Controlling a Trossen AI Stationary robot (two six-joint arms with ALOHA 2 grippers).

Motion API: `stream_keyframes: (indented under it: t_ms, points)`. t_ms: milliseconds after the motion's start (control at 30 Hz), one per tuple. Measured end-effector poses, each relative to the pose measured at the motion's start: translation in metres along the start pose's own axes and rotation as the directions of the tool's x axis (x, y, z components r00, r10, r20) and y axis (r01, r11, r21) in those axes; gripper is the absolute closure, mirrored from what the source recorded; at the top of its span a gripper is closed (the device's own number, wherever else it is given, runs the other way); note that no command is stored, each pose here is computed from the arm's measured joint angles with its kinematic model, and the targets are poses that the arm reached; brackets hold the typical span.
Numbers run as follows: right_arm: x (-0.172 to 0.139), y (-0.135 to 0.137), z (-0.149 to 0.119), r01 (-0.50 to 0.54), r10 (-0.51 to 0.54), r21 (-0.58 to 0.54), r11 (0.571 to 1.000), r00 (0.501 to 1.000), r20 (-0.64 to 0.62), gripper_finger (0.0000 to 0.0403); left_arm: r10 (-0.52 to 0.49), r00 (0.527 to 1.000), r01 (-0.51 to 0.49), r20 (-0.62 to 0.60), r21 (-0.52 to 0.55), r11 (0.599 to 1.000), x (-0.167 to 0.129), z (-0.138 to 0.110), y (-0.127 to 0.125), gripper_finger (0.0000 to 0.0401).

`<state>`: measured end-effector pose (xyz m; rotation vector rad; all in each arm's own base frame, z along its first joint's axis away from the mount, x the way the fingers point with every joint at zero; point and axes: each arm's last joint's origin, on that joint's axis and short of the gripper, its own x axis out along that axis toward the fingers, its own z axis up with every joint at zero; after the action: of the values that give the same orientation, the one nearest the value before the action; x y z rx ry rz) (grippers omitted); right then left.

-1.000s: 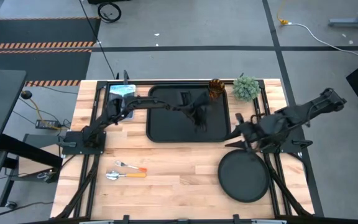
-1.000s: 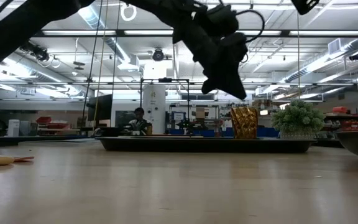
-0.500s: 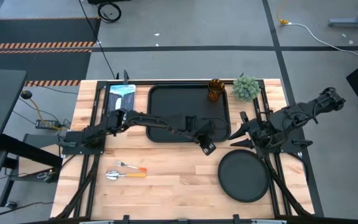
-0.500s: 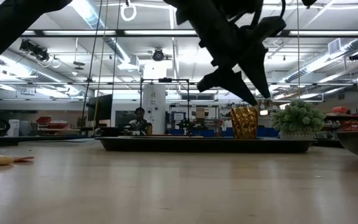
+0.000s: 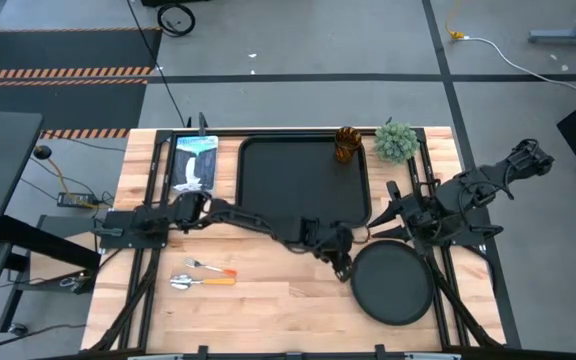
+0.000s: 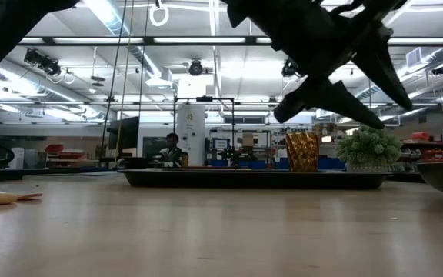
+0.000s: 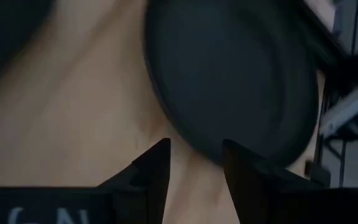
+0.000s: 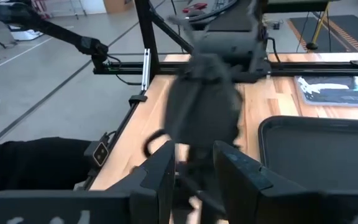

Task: Pick and place plate/cup/fork/spoon on tray
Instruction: Put the black plate on the black tray

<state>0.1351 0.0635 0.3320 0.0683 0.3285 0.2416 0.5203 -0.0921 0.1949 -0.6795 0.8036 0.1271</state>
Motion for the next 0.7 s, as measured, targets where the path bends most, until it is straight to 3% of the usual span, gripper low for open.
stream_keyframes:
  t_ms: [200,700]
  points:
    - [0.001,0.000,0.001,0.008,-0.008,-0.013,1.000,1.000,0.007,0.0286,-0.021,1.000,0.021,-0.020,0.002,1.000,0.014,-0.022,-0.011,0.0248]
    - [0.007,0.001,0.000,0.010,-0.010,-0.023,1.000,1.000,-0.006,0.0286,-0.059,0.998,0.059,0.003,-0.063,0.996,0.046,-0.034,-0.004,0.0248]
